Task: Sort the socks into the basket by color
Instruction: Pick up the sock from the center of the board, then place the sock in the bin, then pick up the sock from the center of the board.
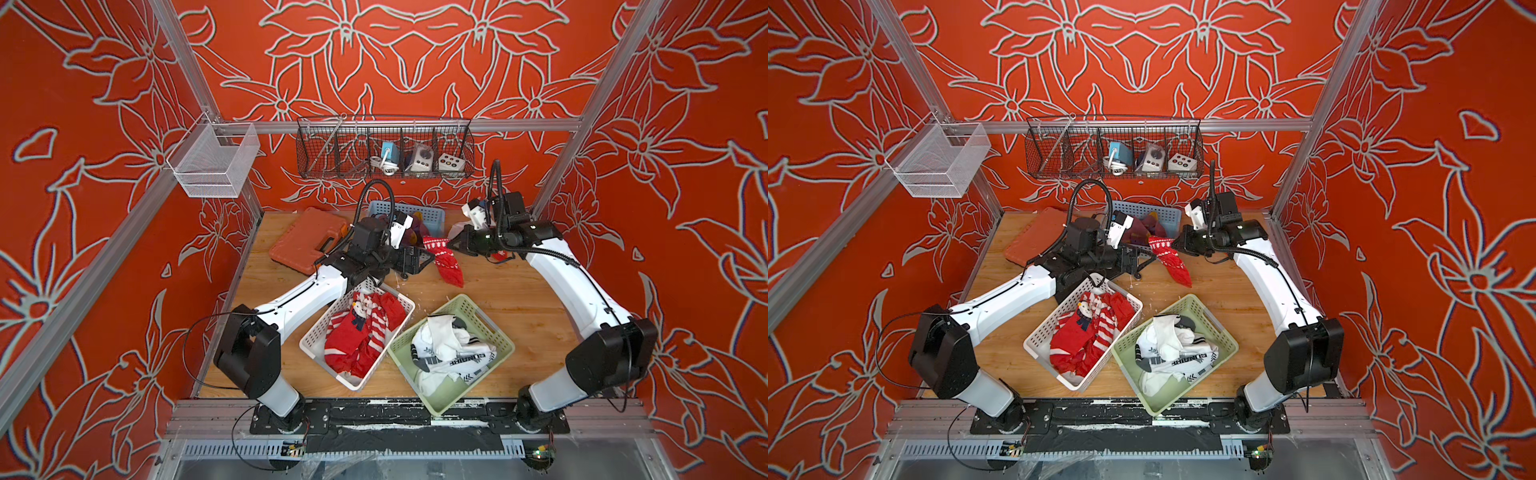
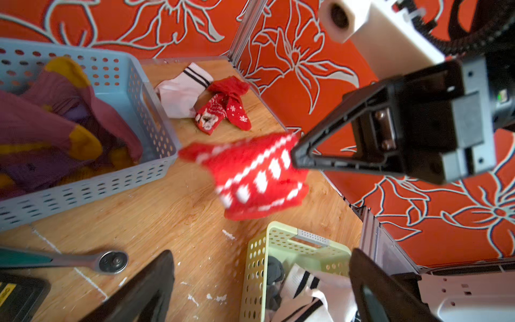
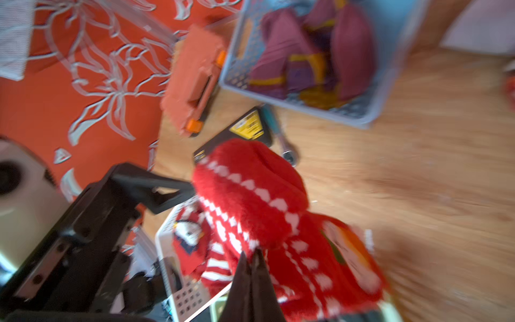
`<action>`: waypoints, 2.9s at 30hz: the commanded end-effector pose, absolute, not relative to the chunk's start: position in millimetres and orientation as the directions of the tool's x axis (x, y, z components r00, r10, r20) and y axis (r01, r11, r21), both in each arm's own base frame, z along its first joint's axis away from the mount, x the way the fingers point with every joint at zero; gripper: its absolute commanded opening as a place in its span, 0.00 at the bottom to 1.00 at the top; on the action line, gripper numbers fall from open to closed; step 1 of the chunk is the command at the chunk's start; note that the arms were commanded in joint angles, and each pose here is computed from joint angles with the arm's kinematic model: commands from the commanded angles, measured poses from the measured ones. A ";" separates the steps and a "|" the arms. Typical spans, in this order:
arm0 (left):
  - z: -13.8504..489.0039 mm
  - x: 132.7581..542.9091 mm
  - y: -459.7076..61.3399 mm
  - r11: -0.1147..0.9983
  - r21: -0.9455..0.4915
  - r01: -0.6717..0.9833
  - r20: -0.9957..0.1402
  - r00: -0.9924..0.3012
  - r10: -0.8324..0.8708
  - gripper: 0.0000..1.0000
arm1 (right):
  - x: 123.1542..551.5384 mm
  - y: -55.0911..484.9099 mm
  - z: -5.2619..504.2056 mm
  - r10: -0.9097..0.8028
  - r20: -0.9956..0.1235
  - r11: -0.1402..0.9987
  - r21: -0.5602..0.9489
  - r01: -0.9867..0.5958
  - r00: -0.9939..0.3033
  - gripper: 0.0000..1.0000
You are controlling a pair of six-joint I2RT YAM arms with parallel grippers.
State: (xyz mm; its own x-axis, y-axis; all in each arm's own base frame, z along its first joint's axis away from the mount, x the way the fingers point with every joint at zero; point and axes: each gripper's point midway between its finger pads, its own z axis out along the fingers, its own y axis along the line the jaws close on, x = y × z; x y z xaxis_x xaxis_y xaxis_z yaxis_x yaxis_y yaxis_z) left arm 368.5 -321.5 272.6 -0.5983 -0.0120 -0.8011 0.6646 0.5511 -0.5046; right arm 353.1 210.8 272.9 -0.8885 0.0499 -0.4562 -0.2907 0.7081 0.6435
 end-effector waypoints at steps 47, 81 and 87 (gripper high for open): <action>64.0 256.0 -147.1 0.963 -0.264 0.044 -0.136 -0.991 0.008 0.13 | 557.7 -41.7 75.5 0.220 -0.348 0.972 0.004 0.233 -0.911 0.96; 283.8 319.0 -262.9 0.670 -0.453 0.588 -0.793 -0.609 -0.001 0.81 | 416.3 99.9 243.2 0.194 -0.549 0.924 0.381 -0.037 -0.813 0.00; 296.6 325.9 -286.4 0.624 -0.404 0.669 -0.847 -0.531 0.021 0.84 | 358.8 155.7 298.9 0.103 -0.628 0.849 0.459 -0.261 -0.772 0.00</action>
State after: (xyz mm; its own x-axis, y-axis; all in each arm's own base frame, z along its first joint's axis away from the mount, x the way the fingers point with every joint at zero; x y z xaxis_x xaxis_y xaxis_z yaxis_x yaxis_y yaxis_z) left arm 320.4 -274.4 262.0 -0.6428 0.0385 -0.7651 0.5815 0.6746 -0.4547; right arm 379.2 137.9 271.8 -0.7987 0.1054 -0.5925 -0.1794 0.8980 0.4016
